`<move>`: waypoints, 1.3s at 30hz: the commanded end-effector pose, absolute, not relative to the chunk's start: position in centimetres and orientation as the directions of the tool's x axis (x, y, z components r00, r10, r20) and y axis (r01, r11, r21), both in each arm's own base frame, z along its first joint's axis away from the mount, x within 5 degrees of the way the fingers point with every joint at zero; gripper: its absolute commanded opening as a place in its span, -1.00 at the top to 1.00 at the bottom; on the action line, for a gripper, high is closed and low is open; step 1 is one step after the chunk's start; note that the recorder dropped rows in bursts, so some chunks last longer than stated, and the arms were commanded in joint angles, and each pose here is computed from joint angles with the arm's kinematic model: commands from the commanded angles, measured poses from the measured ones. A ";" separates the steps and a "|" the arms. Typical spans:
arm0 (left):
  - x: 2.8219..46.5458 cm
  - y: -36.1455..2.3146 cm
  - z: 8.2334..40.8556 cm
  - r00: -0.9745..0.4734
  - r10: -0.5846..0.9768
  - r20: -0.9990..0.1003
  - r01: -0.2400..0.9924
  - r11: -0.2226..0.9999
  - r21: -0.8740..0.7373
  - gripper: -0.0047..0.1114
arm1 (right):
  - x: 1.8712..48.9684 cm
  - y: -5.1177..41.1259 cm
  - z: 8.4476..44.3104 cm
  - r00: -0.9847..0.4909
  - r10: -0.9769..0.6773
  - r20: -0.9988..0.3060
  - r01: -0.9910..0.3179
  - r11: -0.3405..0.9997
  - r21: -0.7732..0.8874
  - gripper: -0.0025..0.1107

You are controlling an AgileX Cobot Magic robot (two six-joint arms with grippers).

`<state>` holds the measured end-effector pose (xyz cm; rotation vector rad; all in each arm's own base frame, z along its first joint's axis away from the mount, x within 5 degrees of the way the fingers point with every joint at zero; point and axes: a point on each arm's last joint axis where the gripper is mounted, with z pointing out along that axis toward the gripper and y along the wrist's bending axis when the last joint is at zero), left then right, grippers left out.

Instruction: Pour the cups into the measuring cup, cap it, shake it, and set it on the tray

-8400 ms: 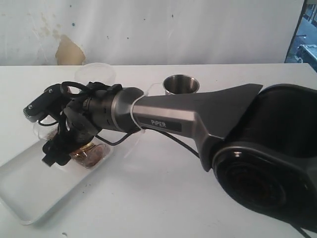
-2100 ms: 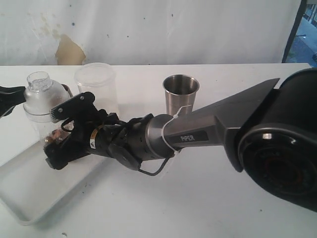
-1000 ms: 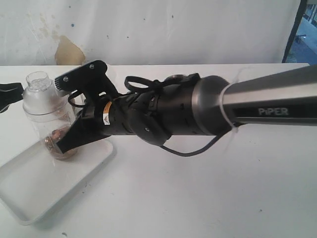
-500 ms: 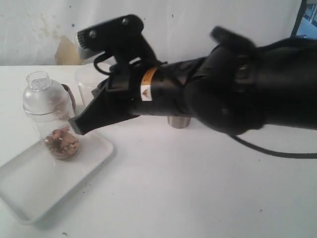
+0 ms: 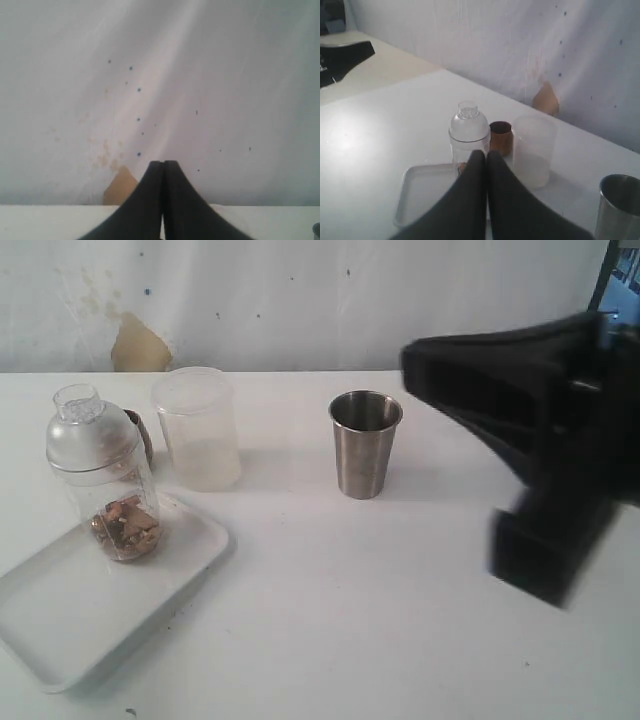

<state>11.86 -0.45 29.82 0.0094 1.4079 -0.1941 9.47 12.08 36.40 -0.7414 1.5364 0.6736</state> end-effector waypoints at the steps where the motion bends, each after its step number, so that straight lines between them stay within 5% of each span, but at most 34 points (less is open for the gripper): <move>1: 9.9 -1.2 30.4 0.223 -0.011 -0.975 0.163 0.986 0.027 0.92 | 6.0 7.7 35.1 0.033 0.082 -0.996 -0.789 0.614 0.024 0.96; 16: 9.6 -1.3 30.5 0.239 -0.007 -0.971 0.162 0.986 0.033 0.92 | 0.9 0.8 35.5 0.187 0.309 -0.933 -0.791 0.610 0.043 0.96; 22: 9.6 -1.3 30.5 0.239 -0.007 -0.971 0.162 0.986 0.033 0.92 | 0.7 0.8 34.6 0.410 0.242 -0.880 -0.705 0.696 -0.137 0.96; 26: 9.6 -1.3 30.5 0.238 -0.007 -0.971 0.161 0.986 0.032 0.92 | 1.4 1.5 32.5 0.530 0.228 -0.817 -0.573 0.806 -0.147 0.96; 31: 9.6 -1.3 30.5 0.238 -0.007 -0.971 0.161 0.986 0.032 0.92 | 3.0 1.0 29.5 0.502 0.149 -0.852 -0.315 0.949 -0.020 0.96; 34: 9.6 -1.3 30.5 0.238 -0.007 -0.971 0.161 0.986 0.032 0.92 | 4.5 0.2 26.3 0.373 -0.005 -0.928 -0.046 0.999 -0.024 0.96; 39: 9.6 -1.3 30.5 0.238 -0.007 -0.971 0.161 0.986 0.032 0.92 | 5.5 -0.5 21.8 0.139 -0.041 -0.990 0.095 0.995 -0.027 0.96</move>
